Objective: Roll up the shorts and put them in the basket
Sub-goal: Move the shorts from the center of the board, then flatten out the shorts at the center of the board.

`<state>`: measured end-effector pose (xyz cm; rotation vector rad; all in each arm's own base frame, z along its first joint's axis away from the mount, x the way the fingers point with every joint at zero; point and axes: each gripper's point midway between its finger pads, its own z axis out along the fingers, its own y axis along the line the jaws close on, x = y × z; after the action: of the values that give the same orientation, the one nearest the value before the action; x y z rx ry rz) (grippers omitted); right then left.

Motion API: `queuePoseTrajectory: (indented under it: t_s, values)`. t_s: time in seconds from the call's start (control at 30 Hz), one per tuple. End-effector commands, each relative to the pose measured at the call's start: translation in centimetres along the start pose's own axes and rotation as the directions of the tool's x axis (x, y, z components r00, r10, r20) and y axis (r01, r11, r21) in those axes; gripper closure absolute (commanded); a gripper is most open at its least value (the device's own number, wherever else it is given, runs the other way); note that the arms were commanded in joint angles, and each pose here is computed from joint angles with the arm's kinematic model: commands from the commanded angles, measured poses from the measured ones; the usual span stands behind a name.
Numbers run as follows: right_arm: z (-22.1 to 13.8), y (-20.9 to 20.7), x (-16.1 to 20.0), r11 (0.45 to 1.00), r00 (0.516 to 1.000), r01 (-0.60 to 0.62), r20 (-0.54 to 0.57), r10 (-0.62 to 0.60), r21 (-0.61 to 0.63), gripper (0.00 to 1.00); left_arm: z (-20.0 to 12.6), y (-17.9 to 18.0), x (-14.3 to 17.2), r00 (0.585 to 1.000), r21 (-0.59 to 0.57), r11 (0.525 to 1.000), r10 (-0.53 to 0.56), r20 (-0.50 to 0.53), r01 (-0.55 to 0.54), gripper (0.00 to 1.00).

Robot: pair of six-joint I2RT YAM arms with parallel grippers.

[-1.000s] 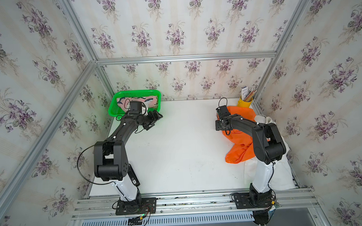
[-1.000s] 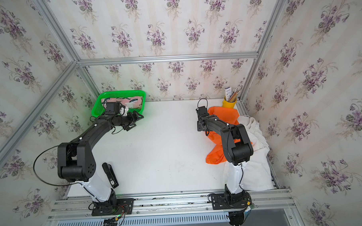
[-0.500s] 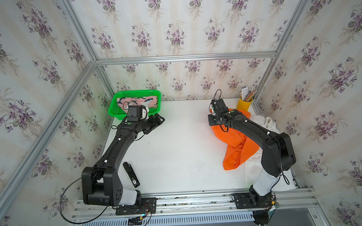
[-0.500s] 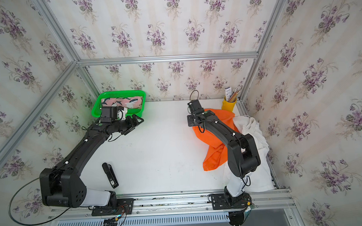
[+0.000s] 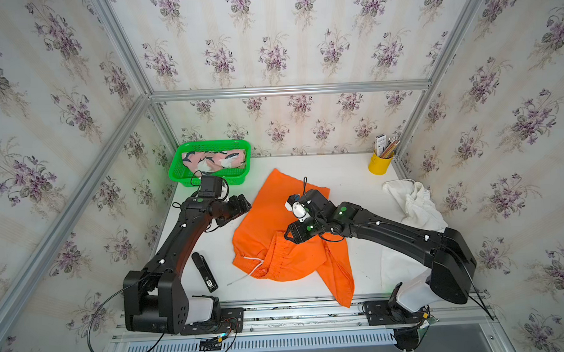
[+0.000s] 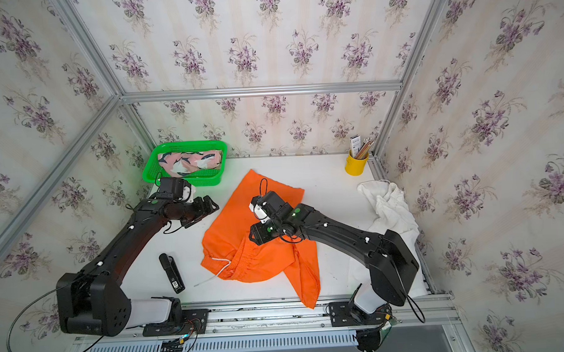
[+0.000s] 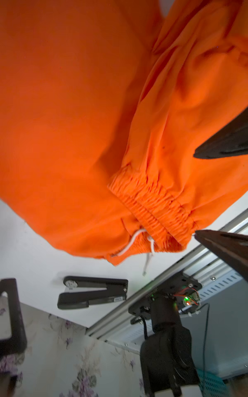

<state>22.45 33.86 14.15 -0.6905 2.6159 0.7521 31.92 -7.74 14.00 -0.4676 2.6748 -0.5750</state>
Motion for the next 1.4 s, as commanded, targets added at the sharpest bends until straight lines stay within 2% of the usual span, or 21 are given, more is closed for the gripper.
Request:
queuePoseTrajectory:
  t_s: [0.0,0.07,0.1,0.13,0.27,0.33,0.47,0.6,0.73,0.87,1.03,1.17,1.37]
  values:
    - [1.5,-1.4,1.2,0.994,0.994,-0.102,-0.035,0.103,0.050,0.40,0.1,2.5,2.9,0.997,-0.101,0.995,-0.008,-0.074,0.001,0.15]
    - [2.5,-1.0,1.6,0.993,0.993,-0.117,-0.029,0.117,0.022,0.35,0.3,3.2,4.4,0.996,-0.123,0.992,-0.019,-0.087,0.008,0.15]
    - [2.9,-1.0,1.7,0.994,0.994,-0.107,-0.024,0.108,0.029,0.27,0.4,3.4,5.0,0.996,-0.124,0.992,-0.025,-0.091,0.014,0.15]
    - [3.2,-1.2,1.6,0.995,0.996,-0.091,-0.015,0.092,0.051,0.23,0.6,3.7,5.8,0.994,-0.126,0.992,-0.036,-0.099,0.024,0.14]
    - [5.7,-3.3,1.9,0.986,0.996,-0.077,-0.037,0.083,0.150,0.21,1.2,4.3,7.9,0.991,-0.138,0.990,-0.052,-0.123,0.035,0.15]
    - [7.1,-5.5,1.6,0.973,0.994,-0.095,-0.025,0.103,0.210,0.26,1.5,4.5,8.7,0.990,-0.138,0.990,-0.057,-0.129,0.039,0.15]
    - [8.6,-10.7,-1.4,0.946,0.989,-0.150,0.033,0.147,0.288,0.53,2.0,4.2,9.4,0.989,-0.129,0.991,-0.058,-0.138,0.040,0.18]
    - [8.2,-15.4,-6.3,0.918,0.984,-0.167,0.113,0.135,0.359,0.58,2.9,4.2,10.1,0.987,-0.159,0.987,-0.038,-0.157,0.012,0.18]
    - [6.0,-17.2,-9.2,0.894,0.980,-0.175,0.157,0.119,0.413,0.61,3.5,3.5,11.2,0.981,-0.164,0.986,-0.016,-0.194,-0.016,0.21]
    - [4.3,-15.9,-9.8,0.900,0.976,-0.201,0.163,0.147,0.387,0.55,4.0,2.9,12.6,0.976,-0.152,0.988,-0.005,-0.216,-0.029,0.22]
    - [3.7,-11.7,-9.0,0.919,0.974,-0.201,0.166,0.152,0.338,0.45,5.6,2.0,15.2,0.962,-0.119,0.992,0.000,-0.272,-0.033,0.28]
    - [5.2,-9.0,-8.5,0.925,0.978,-0.192,0.144,0.152,0.327,0.39,6.7,1.1,16.7,0.952,-0.103,0.993,0.023,-0.304,-0.057,0.29]
    - [8.8,-9.1,-7.6,0.887,0.983,-0.185,0.095,0.160,0.423,0.38,8.3,0.9,18.1,0.937,-0.100,0.992,0.040,-0.347,-0.079,0.42]
